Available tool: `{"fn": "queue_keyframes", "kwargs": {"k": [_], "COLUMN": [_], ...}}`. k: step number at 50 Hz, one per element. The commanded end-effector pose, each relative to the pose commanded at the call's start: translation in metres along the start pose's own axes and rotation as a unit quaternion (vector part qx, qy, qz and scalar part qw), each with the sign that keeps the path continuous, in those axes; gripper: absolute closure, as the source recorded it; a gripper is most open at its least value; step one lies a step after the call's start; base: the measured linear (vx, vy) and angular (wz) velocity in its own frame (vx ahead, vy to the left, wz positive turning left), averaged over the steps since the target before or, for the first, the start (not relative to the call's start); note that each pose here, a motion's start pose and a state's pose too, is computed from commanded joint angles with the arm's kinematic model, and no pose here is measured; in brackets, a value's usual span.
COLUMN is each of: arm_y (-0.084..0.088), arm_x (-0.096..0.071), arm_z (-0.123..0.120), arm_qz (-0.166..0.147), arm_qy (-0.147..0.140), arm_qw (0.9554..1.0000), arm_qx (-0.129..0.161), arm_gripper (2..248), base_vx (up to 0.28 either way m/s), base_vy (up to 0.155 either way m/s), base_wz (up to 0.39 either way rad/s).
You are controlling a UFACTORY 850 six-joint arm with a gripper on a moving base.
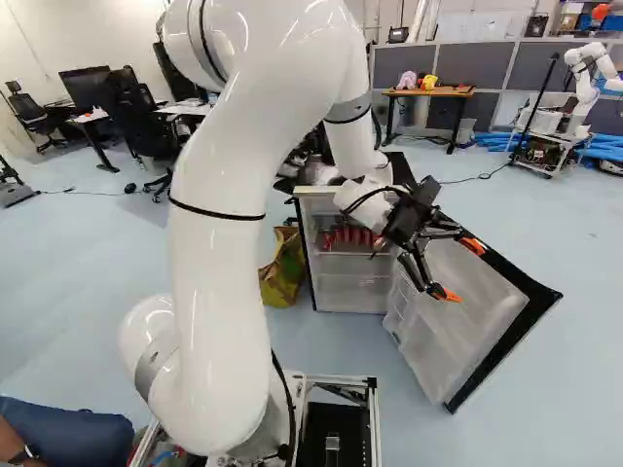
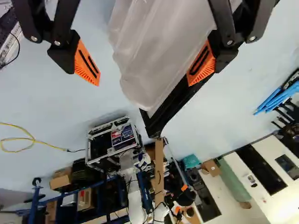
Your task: Grab a drink from the fridge
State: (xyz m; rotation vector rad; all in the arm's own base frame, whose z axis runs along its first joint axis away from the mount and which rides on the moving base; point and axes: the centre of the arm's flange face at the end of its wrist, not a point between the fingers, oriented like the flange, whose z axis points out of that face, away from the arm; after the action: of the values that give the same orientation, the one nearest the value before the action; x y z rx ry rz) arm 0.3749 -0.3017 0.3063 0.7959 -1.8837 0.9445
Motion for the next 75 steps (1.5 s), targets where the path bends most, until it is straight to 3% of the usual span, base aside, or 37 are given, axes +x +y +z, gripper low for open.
{"fn": "queue_keyframes", "kwargs": {"k": [9, 18, 28, 37, 46, 56, 65, 75], "arm_y": [0.014, 0.028, 0.043, 0.057, 0.071, 0.087, 0.102, 0.120], "arm_x": [0.004, 0.008, 0.013, 0.017, 0.021, 0.024, 0.028, 0.031], "arm_z": [-0.007, -0.014, -0.024, -0.033, -0.043, -0.055, -0.066, -0.078], "arm_qz": [-0.029, -0.059, -0.091, -0.118, -0.144, -0.171, -0.193, -0.216], "arm_qy": [-0.002, -0.004, -0.009, -0.014, -0.019, -0.026, -0.033, -0.040], "arm_qw": [0.9987, 0.9944, 0.9861, 0.9752, 0.9611, 0.9417, 0.9208, 0.8940], "arm_qx": [0.041, 0.087, 0.139, 0.187, 0.235, 0.289, 0.337, 0.391], "arm_gripper": [3, 3, 3, 3, 3, 3, 3, 3], "base_vx": [0.000, 0.000, 0.000, 0.000, 0.000, 0.000, 0.000, 0.000], "base_vy": [0.000, 0.000, 0.000, 0.000, 0.000, 0.000, 0.000, 0.000], "base_wz": [0.000, 0.000, 0.000, 0.000, 0.000, 0.000, 0.000, 0.000]}}
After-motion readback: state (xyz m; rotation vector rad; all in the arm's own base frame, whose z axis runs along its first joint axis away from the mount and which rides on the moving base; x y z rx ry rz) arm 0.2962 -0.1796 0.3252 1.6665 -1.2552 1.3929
